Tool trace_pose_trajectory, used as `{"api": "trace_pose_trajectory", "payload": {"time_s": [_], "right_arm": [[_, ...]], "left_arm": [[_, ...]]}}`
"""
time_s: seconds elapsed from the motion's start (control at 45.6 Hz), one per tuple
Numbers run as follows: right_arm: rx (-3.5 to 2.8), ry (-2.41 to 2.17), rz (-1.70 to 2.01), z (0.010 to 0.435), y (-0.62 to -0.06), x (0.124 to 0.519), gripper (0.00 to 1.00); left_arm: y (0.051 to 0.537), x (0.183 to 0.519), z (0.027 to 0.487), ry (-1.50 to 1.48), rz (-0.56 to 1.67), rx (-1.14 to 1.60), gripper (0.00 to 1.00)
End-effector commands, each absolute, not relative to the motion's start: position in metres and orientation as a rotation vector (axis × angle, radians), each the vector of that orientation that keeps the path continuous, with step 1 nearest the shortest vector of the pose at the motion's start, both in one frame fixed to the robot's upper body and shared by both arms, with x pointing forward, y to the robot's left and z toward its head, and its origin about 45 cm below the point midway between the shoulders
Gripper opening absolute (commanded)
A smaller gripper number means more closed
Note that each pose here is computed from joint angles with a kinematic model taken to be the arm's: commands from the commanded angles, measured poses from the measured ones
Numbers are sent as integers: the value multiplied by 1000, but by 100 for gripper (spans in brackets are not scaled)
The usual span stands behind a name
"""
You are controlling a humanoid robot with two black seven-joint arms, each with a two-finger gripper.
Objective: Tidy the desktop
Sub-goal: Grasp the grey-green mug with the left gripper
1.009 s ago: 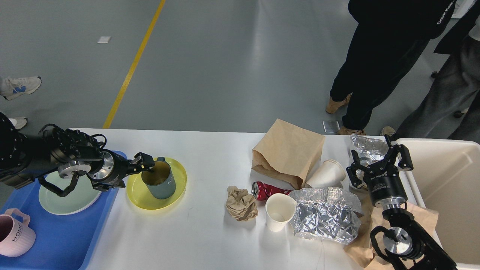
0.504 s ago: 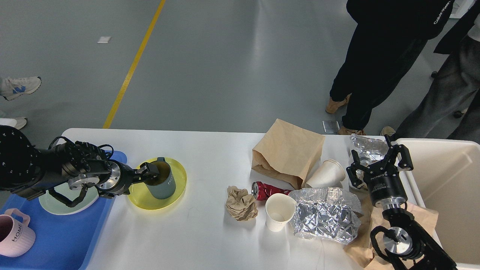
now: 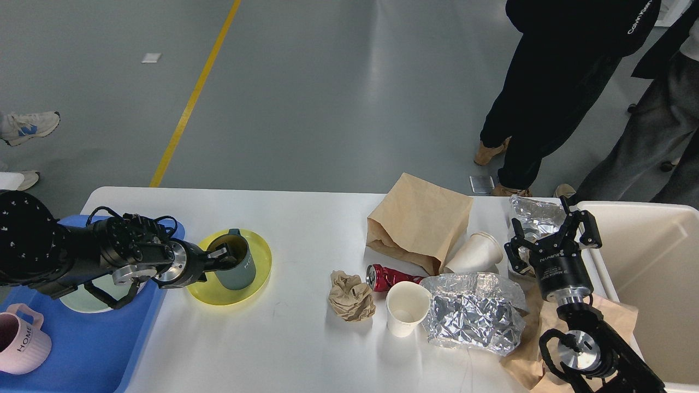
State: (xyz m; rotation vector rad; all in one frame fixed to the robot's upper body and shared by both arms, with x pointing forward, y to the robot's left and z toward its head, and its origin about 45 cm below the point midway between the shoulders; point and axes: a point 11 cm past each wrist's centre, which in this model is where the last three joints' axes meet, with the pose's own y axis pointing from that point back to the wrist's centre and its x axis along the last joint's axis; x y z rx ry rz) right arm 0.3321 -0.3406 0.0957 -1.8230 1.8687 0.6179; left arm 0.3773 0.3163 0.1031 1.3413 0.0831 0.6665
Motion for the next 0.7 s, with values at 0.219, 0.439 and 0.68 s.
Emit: {"api": "trace_pose_trajectory", "payload": {"time_s": [0.219,0.439,0.68], "right_arm": [[-1823,1869,618,96,-341,332,100],[-1823,1869,618,96,-341,332,100],[-1823,1869,618,96,-341,332,100]], "left_arm": [[317,380,104,65,693,1341,48],[318,379,102,61,696,1347,43],[319,377,101,64,690,1350,26]]}}
